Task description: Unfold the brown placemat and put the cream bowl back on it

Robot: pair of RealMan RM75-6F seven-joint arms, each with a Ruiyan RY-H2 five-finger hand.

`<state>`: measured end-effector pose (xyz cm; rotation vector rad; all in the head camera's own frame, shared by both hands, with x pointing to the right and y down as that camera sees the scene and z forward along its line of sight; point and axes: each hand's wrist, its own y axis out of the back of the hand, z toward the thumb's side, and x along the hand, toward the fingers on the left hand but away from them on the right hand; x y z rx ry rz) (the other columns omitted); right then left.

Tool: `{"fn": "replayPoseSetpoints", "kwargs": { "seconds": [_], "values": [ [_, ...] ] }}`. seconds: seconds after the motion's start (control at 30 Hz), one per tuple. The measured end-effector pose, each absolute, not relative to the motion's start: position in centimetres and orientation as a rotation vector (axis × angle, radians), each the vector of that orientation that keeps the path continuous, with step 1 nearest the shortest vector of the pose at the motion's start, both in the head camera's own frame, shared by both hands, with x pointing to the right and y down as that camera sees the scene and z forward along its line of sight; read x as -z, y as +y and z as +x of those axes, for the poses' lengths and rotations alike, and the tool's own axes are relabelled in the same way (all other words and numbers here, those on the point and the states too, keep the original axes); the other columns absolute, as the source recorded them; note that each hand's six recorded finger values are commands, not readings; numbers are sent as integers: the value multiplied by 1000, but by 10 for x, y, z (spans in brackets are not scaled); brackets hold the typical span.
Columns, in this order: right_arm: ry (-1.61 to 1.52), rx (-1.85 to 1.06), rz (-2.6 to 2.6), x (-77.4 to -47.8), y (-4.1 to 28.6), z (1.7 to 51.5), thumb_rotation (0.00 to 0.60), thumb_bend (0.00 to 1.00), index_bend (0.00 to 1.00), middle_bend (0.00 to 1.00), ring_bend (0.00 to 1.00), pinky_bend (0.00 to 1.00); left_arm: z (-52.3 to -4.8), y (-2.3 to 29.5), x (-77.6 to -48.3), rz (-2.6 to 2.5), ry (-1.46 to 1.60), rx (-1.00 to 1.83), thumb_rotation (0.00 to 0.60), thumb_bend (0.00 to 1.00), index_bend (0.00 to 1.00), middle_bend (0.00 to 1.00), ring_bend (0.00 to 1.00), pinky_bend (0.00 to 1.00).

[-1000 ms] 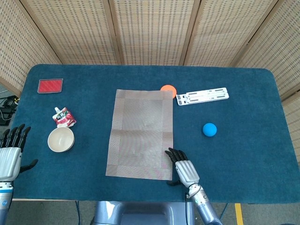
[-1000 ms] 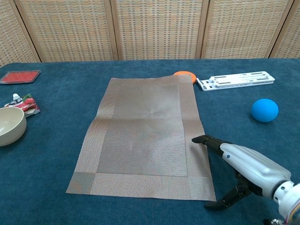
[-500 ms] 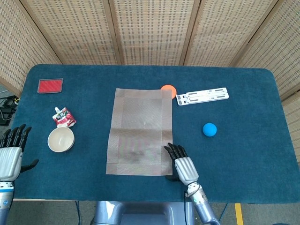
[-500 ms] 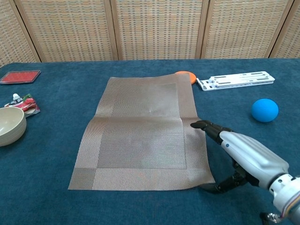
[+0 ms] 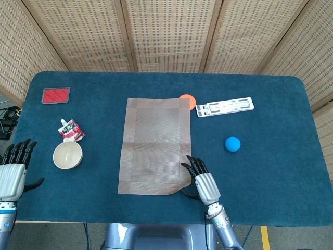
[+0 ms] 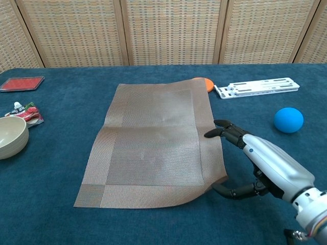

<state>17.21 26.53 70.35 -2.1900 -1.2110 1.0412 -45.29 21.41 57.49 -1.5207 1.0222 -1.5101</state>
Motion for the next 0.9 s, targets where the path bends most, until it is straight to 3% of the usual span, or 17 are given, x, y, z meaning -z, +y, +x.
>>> {"fn": "replayPoseSetpoints", "kwargs": {
  "seconds": [0.1,0.2,0.6,0.9],
  "values": [
    [-1235,-1033,-2188,-704,265,173,600,401,519,73,0,0,-453,214,-576,-1523,1021,1515,600,0,0,0,0,0],
    [-1253,-1025,-2167,-705,264,175,600,389,580,127,0,0,-454,214,-577,-1525,1024,1518,600,0,0,0,0,0],
    [-1272,-1022,-2160,-708,263,178,600,391,609,153,0,0,-453,214,-577,-1528,1025,1518,600,0,0,0,0,0],
    [-1271,-1029,-2166,-707,264,178,600,527,601,135,0,0,-452,214,-577,-1534,1028,1517,600,0,0,0,0,0]
  ]
}}
